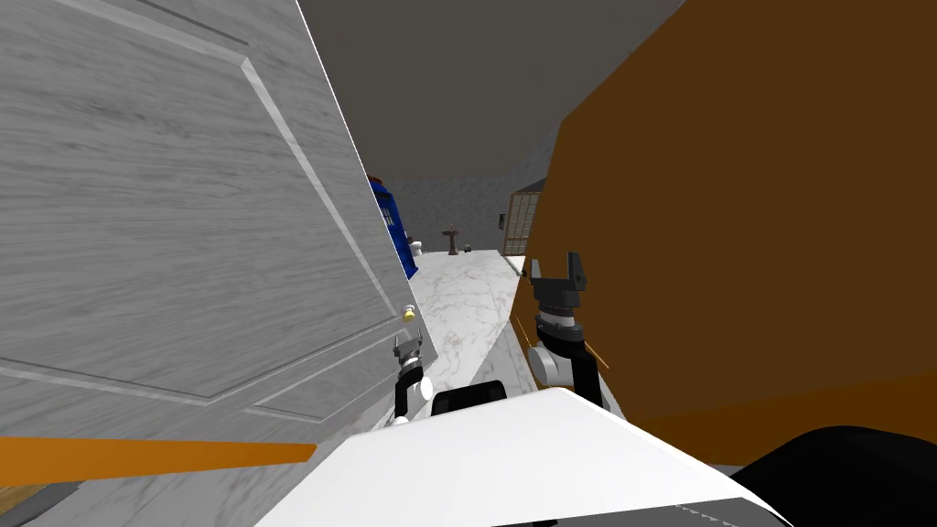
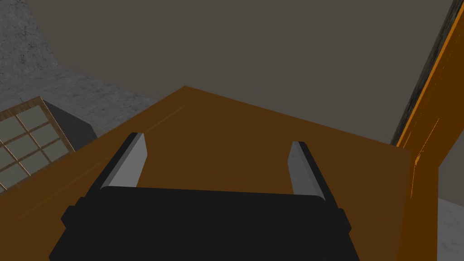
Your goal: Push the door open
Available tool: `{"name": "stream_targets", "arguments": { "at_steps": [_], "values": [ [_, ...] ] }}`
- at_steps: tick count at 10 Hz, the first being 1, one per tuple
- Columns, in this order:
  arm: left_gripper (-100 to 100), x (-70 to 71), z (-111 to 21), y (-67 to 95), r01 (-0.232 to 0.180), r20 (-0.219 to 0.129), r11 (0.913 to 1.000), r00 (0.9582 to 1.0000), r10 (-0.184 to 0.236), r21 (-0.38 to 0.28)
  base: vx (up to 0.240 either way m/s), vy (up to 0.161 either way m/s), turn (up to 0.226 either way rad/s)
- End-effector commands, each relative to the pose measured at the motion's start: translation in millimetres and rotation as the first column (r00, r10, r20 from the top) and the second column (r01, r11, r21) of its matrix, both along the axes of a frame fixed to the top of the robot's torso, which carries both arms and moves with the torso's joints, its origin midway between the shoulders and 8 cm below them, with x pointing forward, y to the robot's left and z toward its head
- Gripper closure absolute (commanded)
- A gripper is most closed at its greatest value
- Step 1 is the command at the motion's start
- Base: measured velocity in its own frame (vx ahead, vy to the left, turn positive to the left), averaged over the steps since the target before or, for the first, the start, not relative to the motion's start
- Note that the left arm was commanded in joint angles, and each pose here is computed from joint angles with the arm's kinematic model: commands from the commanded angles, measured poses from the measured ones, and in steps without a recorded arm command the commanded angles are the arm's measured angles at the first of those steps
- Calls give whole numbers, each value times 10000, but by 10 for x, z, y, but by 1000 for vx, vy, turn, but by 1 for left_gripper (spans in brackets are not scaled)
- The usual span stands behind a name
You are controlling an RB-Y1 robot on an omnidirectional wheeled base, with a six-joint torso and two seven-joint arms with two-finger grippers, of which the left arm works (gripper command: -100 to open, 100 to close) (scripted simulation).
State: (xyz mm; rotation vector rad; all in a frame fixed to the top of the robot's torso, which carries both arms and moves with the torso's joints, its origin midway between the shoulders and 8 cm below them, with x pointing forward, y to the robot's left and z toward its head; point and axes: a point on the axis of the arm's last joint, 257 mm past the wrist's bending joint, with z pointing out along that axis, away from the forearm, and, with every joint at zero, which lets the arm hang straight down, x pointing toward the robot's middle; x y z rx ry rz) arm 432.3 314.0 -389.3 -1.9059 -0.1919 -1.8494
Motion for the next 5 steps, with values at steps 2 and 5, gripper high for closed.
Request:
{"name": "stream_targets", "arguments": {
  "at_steps": [2, 5],
  "values": [
    [-100, -4, -10, -43, -105, 360, 9952, 9993, 140, -975, -46, 5, -55],
    [-100, -8, -20, -92, -183, 678, 9820, 9972, 315, -1881, -56, 13, -57]
  ]
}}
